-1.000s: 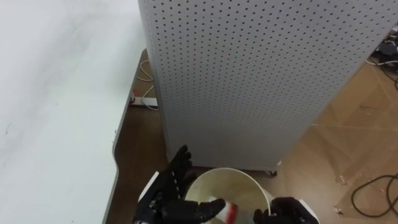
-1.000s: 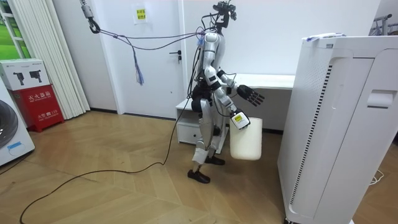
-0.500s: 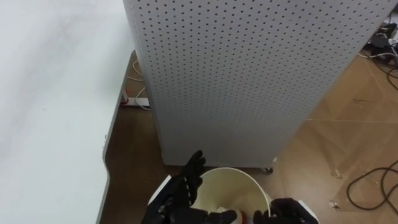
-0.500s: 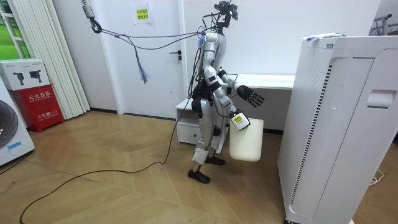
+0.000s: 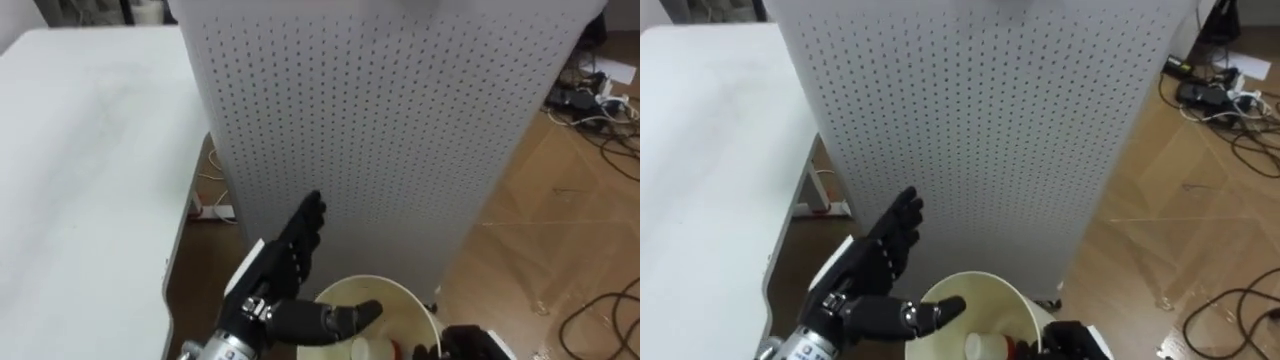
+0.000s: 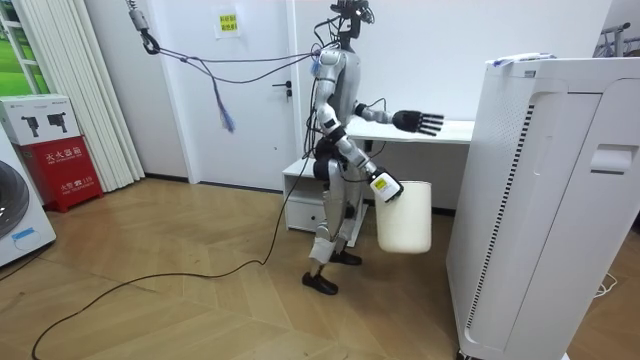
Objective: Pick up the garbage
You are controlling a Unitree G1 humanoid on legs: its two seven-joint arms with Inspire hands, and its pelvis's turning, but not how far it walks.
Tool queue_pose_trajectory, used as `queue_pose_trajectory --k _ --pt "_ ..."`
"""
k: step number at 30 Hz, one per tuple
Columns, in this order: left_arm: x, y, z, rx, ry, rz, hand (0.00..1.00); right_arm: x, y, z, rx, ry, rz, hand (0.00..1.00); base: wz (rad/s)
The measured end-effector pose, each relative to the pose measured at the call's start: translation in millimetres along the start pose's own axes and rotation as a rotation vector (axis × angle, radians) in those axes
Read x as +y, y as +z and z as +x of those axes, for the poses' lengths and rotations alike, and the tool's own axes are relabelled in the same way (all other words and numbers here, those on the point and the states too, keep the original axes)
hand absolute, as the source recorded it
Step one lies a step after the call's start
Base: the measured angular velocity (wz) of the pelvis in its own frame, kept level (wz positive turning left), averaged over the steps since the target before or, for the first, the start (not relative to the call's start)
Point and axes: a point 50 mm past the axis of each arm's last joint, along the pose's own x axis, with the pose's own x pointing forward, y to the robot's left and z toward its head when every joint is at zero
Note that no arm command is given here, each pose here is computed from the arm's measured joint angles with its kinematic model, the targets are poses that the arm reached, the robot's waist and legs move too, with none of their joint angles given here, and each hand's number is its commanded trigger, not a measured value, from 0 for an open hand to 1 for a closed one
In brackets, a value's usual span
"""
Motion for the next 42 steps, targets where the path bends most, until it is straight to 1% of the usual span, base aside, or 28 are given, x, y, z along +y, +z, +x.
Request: queue_pose_trajectory --k 2,4,11,14,19,21,23,26,31,35,42 --pt "5.6 14.6 1.6 -0.054 0.029 0.107 0.00 -1.2 -6.6 -3.7 0.017 -0.004 -0.013 1.00 -0.30" --pt "9.4 22.3 2.2 -0.083 0.063 0.174 0.00 -1.2 -10.0 -5.7 0.027 -0.004 -0.007 1.00 -0.38" --pt "11.2 40.6 2.3 -0.169 0.143 0.290 0.00 -5.2 -24.1 -14.4 0.067 -0.003 -0.003 1.00 -0.17" --pt "14.9 45.3 1.2 -0.205 0.197 0.376 0.00 -7.9 -26.3 -16.1 0.072 -0.017 0.008 1.00 -0.08" --pt "17.0 48.5 0.2 -0.231 0.261 0.467 0.00 -10.8 -27.6 -17.3 0.074 -0.032 0.017 1.00 -0.04" --pt "19.5 51.2 -0.5 -0.245 0.289 0.537 0.00 -10.0 -28.9 -17.5 0.078 -0.032 0.024 1.00 -0.06" --pt "24.9 55.9 -2.5 -0.276 0.353 0.616 0.00 -6.1 -29.9 -17.6 0.080 -0.015 0.031 1.00 -0.16" --pt "26.7 58.8 -3.8 -0.304 0.403 0.722 0.00 -3.5 -34.2 -20.0 0.093 0.009 0.024 1.00 -0.48" --pt "30.8 63.8 -6.6 -0.352 0.470 0.854 0.00 -1.6 -35.9 -21.1 0.099 0.036 0.018 1.00 -0.50" --pt "26.7 68.8 -8.6 -0.435 0.488 0.953 0.00 -3.1 -40.5 -24.4 0.113 0.039 0.018 1.00 -0.17" --pt "22.7 84.9 -13.1 -0.572 0.511 1.038 0.00 -3.4 -44.6 -27.3 0.126 0.039 0.016 1.00 -0.11"
